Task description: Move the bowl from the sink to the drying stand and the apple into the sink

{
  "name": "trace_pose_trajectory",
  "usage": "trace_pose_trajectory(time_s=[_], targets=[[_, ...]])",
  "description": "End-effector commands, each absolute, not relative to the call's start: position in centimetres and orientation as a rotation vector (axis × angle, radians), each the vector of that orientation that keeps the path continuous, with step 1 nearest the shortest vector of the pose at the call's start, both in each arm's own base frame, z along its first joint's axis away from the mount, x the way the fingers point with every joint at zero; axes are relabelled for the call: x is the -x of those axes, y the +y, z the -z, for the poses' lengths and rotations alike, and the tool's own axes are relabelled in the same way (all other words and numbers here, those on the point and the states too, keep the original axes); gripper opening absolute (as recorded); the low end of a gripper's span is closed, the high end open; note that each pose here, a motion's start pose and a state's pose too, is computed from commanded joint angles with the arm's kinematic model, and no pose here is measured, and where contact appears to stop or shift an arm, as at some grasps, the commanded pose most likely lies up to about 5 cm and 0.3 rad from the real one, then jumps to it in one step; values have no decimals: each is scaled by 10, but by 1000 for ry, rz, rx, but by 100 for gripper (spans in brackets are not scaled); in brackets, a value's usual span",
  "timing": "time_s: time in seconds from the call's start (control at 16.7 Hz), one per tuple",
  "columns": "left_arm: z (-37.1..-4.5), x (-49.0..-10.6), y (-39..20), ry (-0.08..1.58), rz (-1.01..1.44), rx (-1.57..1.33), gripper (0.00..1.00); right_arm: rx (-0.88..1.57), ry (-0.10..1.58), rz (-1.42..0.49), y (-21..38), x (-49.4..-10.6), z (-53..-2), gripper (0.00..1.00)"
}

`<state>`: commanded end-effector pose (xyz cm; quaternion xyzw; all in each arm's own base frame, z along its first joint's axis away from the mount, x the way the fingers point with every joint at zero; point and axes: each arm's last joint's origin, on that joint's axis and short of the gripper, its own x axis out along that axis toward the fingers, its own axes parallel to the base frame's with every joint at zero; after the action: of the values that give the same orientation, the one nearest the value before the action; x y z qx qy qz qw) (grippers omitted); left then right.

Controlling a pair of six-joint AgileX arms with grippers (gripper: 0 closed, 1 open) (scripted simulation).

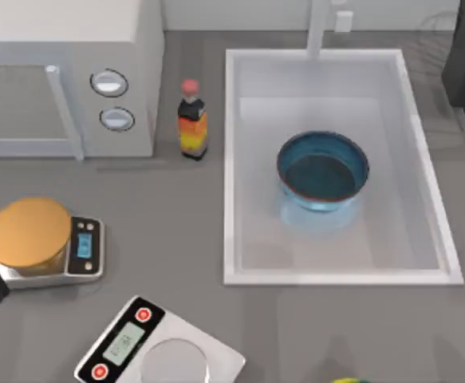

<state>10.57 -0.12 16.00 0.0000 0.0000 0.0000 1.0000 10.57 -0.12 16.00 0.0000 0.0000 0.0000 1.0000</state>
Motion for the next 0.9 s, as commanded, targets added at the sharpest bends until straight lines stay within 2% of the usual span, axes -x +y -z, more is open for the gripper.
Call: trace_pose_trajectory(time_s=[0.24, 0.42, 0.66, 0.9], targets=[[-160, -106, -1, 0, 0, 0, 100, -12, 17, -1, -1, -106, -162, 100], [-160, -106, -1, 0, 0, 0, 100, -64, 106, -4, 0, -110, -174, 100], [-160, -106, -1, 0, 0, 0, 100, -167, 338, 9, 4, -130, -201, 100], [-160, -106, -1, 0, 0, 0, 100, -260, 626, 53, 12, -178, -228, 100]])
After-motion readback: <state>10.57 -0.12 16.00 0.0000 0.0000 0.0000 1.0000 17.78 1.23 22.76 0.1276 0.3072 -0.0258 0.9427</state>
